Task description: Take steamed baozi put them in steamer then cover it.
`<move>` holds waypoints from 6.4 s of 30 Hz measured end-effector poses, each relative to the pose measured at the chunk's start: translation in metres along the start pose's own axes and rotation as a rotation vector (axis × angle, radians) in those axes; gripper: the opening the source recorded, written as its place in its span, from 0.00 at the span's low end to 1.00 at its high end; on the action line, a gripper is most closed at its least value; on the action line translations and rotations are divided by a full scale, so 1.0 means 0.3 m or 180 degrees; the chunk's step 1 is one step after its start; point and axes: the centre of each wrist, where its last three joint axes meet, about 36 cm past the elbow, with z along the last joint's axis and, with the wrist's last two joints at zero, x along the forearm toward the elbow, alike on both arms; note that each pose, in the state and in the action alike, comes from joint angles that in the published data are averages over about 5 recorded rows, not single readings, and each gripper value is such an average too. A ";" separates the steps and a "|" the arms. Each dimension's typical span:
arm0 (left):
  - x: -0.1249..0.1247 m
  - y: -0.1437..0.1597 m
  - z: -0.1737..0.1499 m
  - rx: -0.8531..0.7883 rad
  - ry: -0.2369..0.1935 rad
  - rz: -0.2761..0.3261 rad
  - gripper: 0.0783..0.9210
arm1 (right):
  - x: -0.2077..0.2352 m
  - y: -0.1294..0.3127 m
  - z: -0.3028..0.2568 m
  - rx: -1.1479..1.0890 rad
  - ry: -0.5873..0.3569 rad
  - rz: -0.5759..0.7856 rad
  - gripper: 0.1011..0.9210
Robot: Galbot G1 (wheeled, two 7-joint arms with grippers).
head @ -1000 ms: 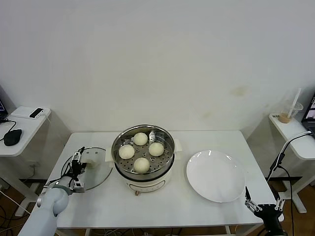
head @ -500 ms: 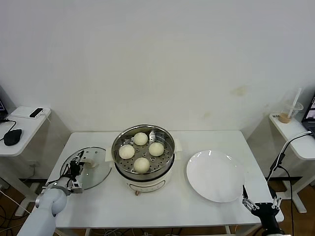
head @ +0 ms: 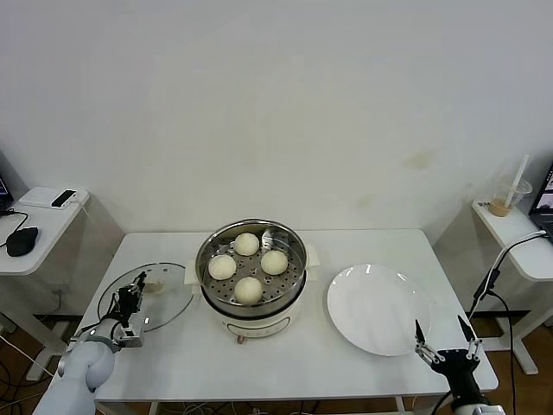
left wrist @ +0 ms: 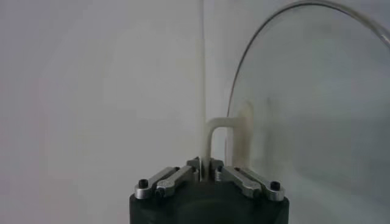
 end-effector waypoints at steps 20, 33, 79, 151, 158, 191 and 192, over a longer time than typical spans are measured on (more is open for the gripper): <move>0.313 0.259 -0.021 -0.0287 0.0652 -0.0540 0.06 | -0.061 0.032 -0.004 0.0061 -0.0050 -0.0280 0.88; 0.431 0.487 -0.231 -0.0225 0.0394 -0.0856 0.06 | -0.058 0.080 -0.005 0.0150 -0.0056 -0.0405 0.88; 0.063 0.457 -0.996 0.0042 -0.0006 -0.0492 0.06 | -0.023 0.301 0.008 0.0442 0.0035 -0.0427 0.88; 0.205 0.451 -1.068 0.0077 -0.0197 -0.0508 0.74 | 0.005 0.373 0.034 0.0406 0.0128 -0.0583 0.88; 0.314 0.469 -1.016 0.0212 -0.0339 -0.0618 0.88 | 0.010 0.372 0.039 0.0408 0.0152 -0.0615 0.88; 0.757 0.223 -0.588 0.4427 -0.0343 -0.0548 0.88 | 0.069 0.282 0.002 0.0184 0.0260 -0.0726 0.88; 0.768 0.209 -0.583 0.4527 -0.0299 -0.0545 0.88 | 0.071 0.277 0.003 0.0185 0.0269 -0.0732 0.88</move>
